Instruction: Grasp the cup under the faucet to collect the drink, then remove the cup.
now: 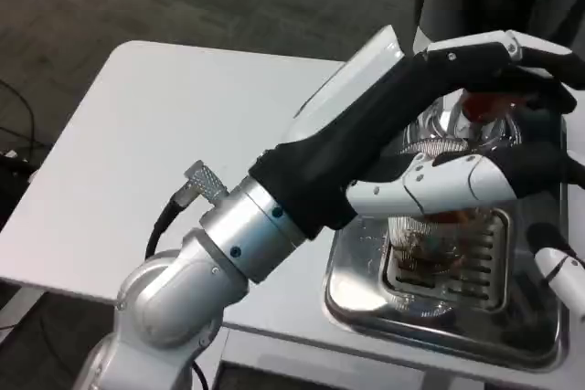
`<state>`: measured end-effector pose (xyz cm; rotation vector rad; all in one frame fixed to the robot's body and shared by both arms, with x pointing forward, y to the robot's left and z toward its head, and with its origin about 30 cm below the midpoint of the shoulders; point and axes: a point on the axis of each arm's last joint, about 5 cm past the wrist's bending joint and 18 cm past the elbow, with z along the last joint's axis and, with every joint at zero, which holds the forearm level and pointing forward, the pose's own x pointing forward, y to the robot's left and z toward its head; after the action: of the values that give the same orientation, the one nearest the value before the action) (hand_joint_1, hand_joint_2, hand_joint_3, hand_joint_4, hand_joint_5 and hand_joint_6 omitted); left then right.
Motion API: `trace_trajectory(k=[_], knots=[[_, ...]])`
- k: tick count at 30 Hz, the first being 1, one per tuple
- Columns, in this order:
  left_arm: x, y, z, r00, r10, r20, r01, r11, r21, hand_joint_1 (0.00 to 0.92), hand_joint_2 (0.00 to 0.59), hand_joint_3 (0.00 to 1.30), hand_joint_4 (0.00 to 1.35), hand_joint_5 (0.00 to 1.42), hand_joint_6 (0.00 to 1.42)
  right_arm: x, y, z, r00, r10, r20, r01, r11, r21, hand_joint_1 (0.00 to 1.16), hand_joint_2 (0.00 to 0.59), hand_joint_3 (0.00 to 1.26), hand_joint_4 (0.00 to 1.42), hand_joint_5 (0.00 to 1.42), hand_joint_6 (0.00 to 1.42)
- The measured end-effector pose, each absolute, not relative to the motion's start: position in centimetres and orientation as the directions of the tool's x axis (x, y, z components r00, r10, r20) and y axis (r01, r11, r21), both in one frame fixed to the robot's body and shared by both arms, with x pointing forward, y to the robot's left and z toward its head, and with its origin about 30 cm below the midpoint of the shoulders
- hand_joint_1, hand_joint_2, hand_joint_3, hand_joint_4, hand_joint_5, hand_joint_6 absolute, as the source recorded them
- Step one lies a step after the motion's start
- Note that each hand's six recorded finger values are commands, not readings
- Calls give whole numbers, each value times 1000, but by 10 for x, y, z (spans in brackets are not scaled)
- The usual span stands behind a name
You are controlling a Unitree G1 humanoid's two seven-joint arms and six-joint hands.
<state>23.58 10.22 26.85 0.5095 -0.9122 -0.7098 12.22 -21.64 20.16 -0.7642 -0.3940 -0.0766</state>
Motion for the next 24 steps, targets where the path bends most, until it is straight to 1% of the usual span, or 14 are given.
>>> trace_trajectory(k=[9, 15, 24], knots=[[236, 102, 269, 417, -738, 530, 332, 667, 667, 103, 90, 429, 441, 386, 306, 122, -217, 201, 926, 70, 371, 209, 724, -658, 338, 422, 184, 184, 97, 49], [235, 102, 267, 422, -731, 536, 334, 676, 657, 74, 82, 416, 441, 386, 306, 122, -217, 201, 926, 70, 371, 209, 724, -658, 338, 422, 184, 184, 97, 49], [235, 105, 266, 439, -711, 549, 324, 696, 641, 58, 83, 408, 427, 377, 286, 122, -216, 201, 926, 71, 371, 208, 724, -658, 338, 422, 184, 184, 97, 49]])
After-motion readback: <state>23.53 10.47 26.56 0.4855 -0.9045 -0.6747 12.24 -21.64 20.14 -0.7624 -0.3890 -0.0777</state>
